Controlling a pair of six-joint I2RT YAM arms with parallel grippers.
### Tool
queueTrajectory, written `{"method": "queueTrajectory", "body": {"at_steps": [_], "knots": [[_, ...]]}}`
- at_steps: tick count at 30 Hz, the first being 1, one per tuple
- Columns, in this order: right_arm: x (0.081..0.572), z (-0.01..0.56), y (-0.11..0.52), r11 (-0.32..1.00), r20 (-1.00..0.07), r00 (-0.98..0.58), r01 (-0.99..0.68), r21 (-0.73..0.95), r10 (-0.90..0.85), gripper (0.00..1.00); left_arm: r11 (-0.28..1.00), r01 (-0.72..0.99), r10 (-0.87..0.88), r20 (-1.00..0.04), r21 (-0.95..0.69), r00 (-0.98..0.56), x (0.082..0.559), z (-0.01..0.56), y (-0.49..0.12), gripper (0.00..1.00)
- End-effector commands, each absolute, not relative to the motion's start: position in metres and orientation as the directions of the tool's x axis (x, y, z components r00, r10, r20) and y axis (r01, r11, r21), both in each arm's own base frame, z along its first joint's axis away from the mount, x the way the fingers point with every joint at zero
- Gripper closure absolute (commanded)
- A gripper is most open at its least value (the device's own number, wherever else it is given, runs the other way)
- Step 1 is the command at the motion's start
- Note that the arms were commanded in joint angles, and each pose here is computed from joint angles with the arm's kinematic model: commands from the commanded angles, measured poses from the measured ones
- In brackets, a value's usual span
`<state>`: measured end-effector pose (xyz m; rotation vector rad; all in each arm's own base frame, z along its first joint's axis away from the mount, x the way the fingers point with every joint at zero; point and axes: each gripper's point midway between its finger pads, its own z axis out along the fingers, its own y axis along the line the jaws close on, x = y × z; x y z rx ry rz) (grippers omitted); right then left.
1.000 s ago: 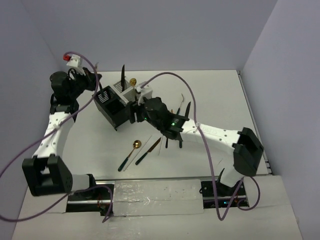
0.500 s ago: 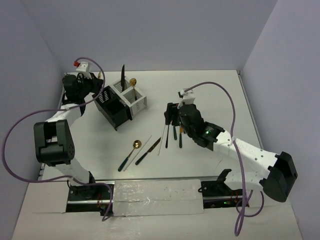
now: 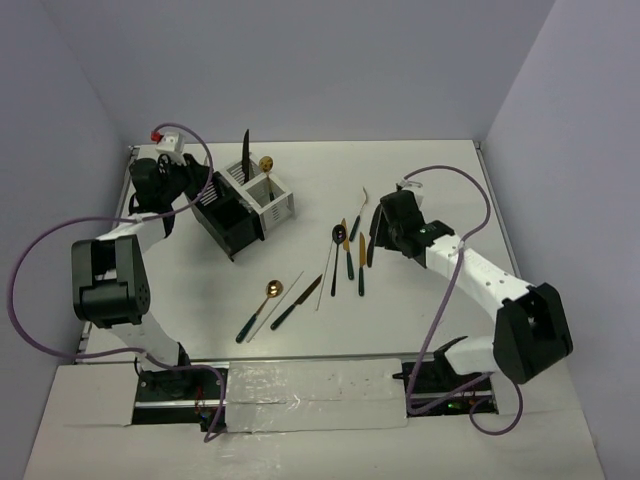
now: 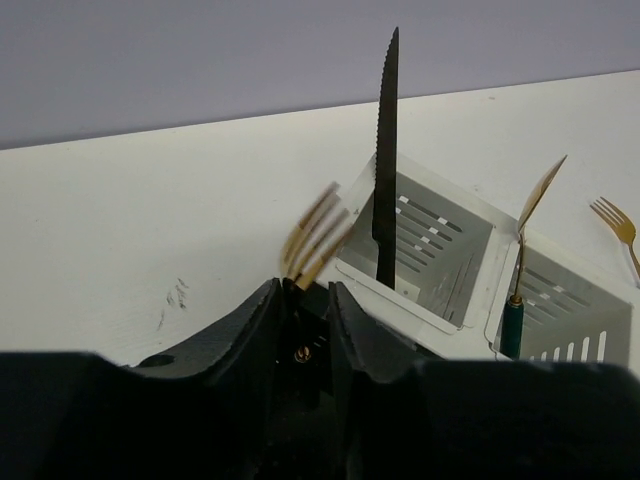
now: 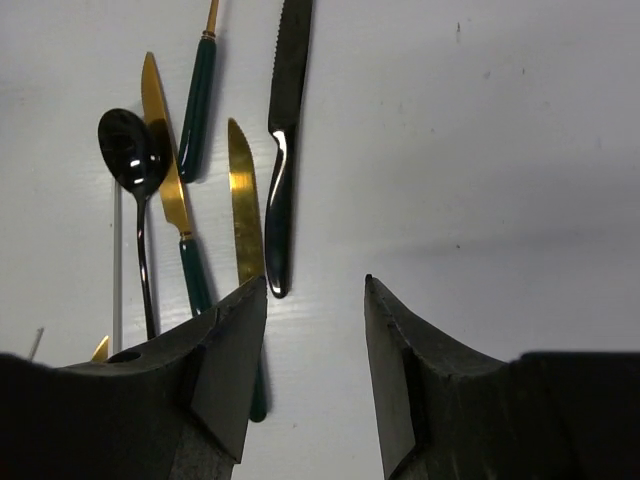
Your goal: Sort the eating utensils into containers
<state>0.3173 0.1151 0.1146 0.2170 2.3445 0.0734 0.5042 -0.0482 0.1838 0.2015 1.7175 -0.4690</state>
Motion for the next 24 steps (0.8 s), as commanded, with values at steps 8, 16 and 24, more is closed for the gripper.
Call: {"method": "queueTrajectory", "body": {"at_steps": [8, 16, 24], "knots": [[0.36, 0.104, 0.12, 0.989, -0.594, -0.791, 0.129, 0.077, 0.15, 0.46, 0.909, 0.368, -0.142, -0.975, -0.196, -0.169, 0.505, 0.209, -0.044, 0.38], [0.377, 0.062, 0.131, 0.996, -0.439, -0.895, 0.086, 0.008, 0.081, 0.46, 0.932, 0.265, -0.19, -0.957, -0.246, -0.22, 0.497, 0.247, -0.031, 0.01], [0.38, 0.027, 0.129, 0.996, -0.337, -0.94, 0.071, -0.046, 0.052, 0.51, 0.957, 0.23, -0.137, -0.974, -0.176, -0.179, 0.466, 0.278, -0.023, 0.01]]}}
